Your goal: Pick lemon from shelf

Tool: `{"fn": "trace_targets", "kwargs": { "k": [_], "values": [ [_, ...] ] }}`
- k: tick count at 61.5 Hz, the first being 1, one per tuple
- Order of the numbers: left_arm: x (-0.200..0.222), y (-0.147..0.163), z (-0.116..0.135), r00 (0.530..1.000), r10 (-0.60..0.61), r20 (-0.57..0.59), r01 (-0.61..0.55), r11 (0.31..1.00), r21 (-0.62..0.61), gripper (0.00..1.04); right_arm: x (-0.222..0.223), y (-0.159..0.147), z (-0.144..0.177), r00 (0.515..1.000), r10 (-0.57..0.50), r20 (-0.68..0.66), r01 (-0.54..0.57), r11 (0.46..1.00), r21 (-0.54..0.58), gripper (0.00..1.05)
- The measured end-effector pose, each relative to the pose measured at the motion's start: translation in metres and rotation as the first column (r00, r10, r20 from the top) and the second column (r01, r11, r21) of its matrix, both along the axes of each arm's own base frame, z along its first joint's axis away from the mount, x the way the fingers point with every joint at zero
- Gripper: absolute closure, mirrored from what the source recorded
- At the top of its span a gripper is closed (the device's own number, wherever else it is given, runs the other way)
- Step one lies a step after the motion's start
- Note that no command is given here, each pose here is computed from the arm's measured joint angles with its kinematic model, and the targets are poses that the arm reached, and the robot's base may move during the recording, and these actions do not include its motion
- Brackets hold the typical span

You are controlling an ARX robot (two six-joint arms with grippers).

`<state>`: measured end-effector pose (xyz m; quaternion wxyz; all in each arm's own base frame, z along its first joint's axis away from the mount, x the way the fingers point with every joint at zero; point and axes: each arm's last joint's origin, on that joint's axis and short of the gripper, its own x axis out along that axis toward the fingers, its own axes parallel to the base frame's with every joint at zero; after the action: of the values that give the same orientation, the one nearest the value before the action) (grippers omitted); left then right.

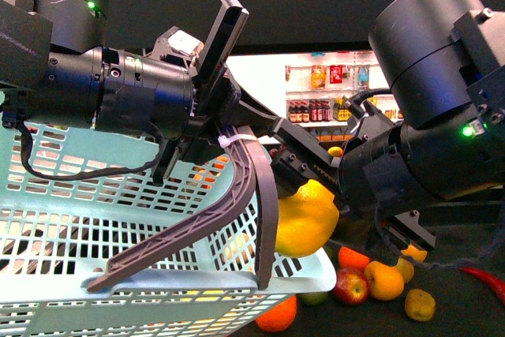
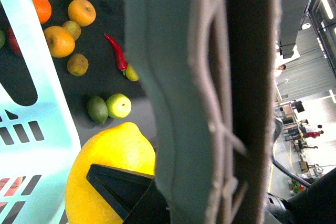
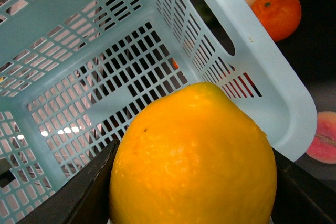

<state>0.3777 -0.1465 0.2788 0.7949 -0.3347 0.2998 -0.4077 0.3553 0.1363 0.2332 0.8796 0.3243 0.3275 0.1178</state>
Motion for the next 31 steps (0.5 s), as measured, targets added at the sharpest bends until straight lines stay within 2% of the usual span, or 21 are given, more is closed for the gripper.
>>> {"fn": "trace_targets", "kwargs": {
  "k": [14,31],
  "values": [
    [0.000,0.000,0.000,1.000,0.000,0.000,0.000,1.000,0.000,0.97,0.007,0.003,-0.019,1.000,-0.022,-0.019,0.021,0.999,-0.024,0.34],
    [0.000,0.000,0.000,1.000,0.000,0.000,0.000,1.000,0.000,0.97,0.015,0.008,-0.027,0.999,-0.038,-0.015,0.037,0.998,-0.041,0.34]
  ]
}}
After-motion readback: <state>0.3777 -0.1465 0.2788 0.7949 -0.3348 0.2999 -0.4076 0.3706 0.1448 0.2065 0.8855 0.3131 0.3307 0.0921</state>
